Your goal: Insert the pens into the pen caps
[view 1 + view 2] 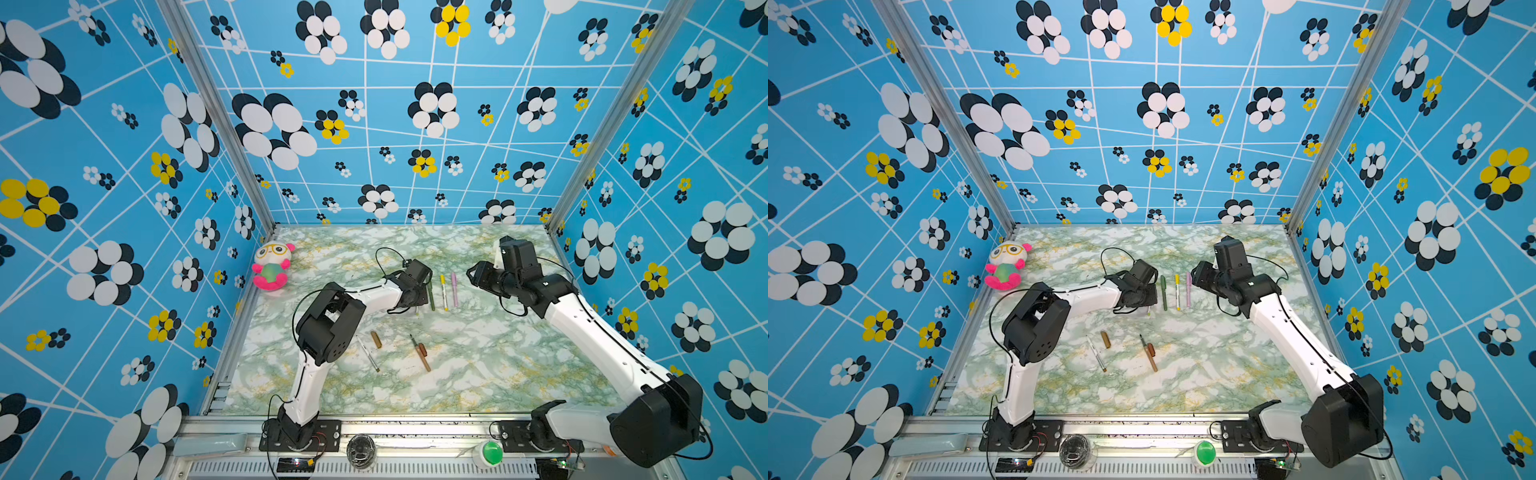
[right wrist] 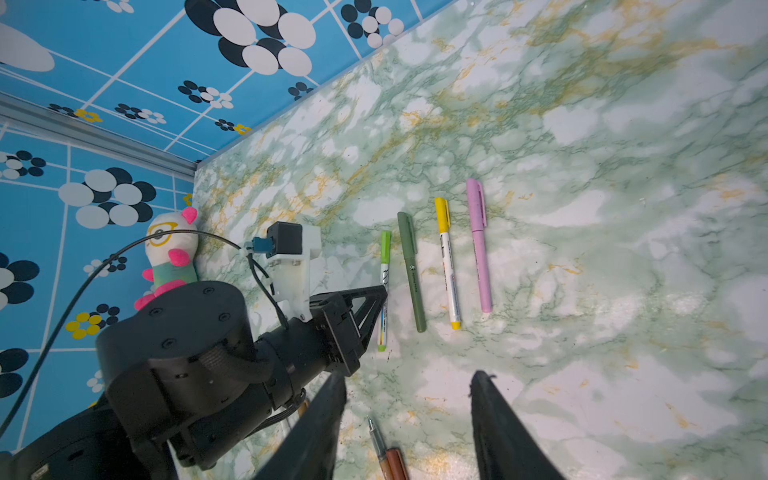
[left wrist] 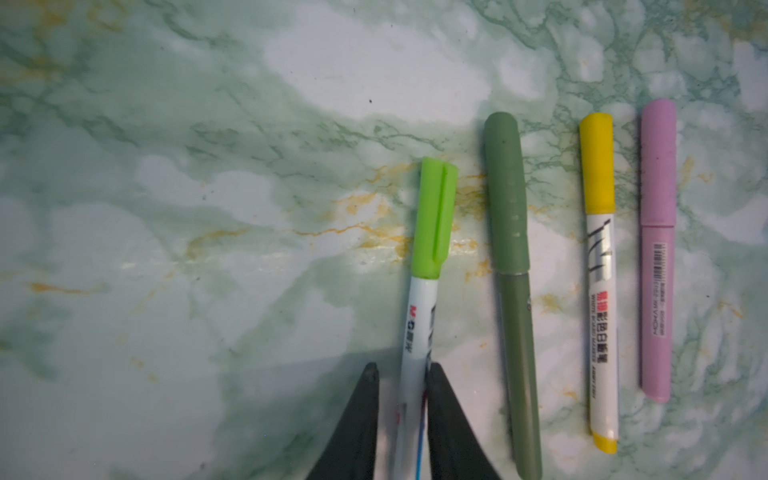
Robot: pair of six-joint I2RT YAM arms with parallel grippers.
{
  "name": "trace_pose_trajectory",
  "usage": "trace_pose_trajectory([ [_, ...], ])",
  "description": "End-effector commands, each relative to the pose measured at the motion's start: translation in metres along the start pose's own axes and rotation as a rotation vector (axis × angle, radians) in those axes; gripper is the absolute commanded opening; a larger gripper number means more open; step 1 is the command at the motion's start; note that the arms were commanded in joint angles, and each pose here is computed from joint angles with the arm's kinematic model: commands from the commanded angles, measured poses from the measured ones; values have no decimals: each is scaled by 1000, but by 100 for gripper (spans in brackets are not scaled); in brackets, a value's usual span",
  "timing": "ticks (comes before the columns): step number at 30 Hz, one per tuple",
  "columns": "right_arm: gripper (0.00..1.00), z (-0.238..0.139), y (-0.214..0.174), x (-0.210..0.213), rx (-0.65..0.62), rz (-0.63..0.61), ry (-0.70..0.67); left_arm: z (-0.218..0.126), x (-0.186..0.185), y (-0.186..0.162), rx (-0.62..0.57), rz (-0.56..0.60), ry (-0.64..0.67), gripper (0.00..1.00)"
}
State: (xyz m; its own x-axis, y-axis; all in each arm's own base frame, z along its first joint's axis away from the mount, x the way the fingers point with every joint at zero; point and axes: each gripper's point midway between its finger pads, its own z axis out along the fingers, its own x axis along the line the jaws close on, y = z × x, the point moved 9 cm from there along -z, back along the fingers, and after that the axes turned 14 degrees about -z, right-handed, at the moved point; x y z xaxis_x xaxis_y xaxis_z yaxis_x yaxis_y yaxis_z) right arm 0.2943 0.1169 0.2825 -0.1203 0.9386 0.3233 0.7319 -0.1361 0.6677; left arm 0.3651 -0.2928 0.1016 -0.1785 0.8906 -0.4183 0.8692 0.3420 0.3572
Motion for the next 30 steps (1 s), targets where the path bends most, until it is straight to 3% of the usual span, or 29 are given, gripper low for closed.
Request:
trace_pose_trajectory([
  [1, 51, -4, 3, -1, -23, 0, 14, 14, 13, -3, 31, -9, 61, 21],
  [15, 51, -8, 1, 0, -20, -2, 19, 15, 9, 4, 30, -59, 28, 21],
  [22, 53, -9, -2, 3, -12, -40, 68, -21, -3, 16, -62, -50, -109, 42],
  [23, 53, -7, -3, 3, -5, -44, 76, -27, -4, 18, -74, -46, -128, 49],
  [30, 53, -1, -14, 16, 42, -124, 149, -102, 5, 25, -245, 37, -223, 72],
])
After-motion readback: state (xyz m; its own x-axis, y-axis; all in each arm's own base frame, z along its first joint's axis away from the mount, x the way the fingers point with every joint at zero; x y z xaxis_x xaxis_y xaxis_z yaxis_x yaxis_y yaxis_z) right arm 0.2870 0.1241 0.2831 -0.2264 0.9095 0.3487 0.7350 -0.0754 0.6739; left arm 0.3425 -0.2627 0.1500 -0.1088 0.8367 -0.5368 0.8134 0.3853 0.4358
